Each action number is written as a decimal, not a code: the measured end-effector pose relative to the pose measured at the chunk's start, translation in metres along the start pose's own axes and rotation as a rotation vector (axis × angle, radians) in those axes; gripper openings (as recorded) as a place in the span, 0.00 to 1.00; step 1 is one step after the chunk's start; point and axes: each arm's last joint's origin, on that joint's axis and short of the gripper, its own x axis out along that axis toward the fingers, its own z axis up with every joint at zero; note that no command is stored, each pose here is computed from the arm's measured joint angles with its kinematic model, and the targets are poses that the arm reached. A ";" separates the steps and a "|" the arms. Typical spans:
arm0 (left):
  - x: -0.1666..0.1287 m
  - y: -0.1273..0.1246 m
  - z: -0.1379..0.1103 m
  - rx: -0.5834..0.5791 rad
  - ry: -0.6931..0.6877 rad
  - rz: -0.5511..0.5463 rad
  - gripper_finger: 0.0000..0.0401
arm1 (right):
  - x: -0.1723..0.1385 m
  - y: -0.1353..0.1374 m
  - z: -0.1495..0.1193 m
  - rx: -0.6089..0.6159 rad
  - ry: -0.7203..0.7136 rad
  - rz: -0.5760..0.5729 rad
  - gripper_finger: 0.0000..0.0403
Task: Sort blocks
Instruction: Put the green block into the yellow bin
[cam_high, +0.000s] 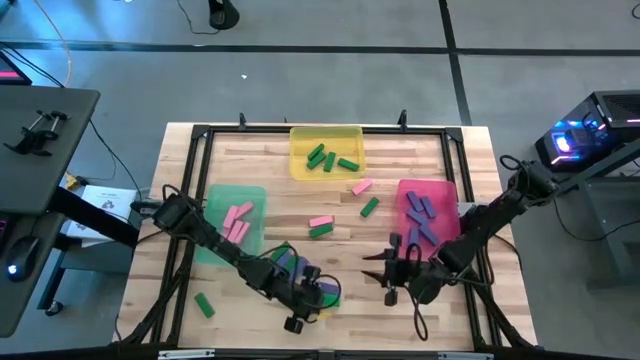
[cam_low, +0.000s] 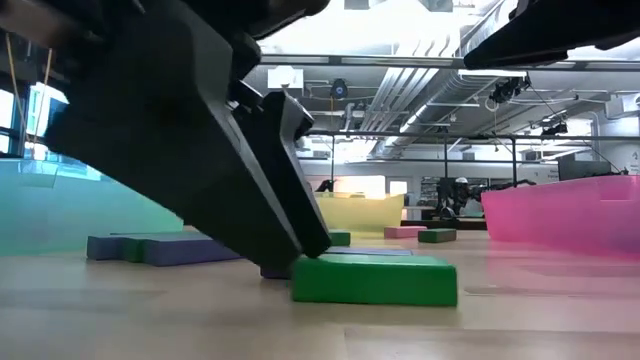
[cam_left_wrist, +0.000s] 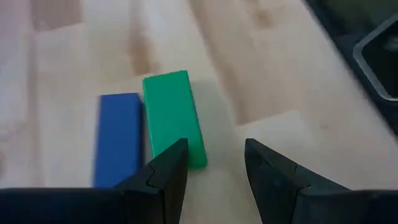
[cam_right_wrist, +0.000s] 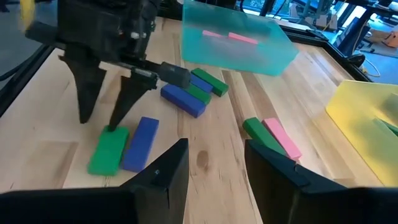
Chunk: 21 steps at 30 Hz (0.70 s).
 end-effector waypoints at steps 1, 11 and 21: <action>0.000 0.000 0.000 0.005 0.005 -0.010 0.37 | 0.000 0.000 0.000 0.002 0.000 -0.001 0.35; 0.007 0.013 0.002 0.046 -0.004 -0.095 0.37 | 0.001 -0.001 0.001 0.007 -0.001 0.005 0.35; 0.004 0.004 0.008 0.122 -0.074 -0.146 0.37 | 0.001 -0.001 0.001 0.007 -0.001 0.005 0.35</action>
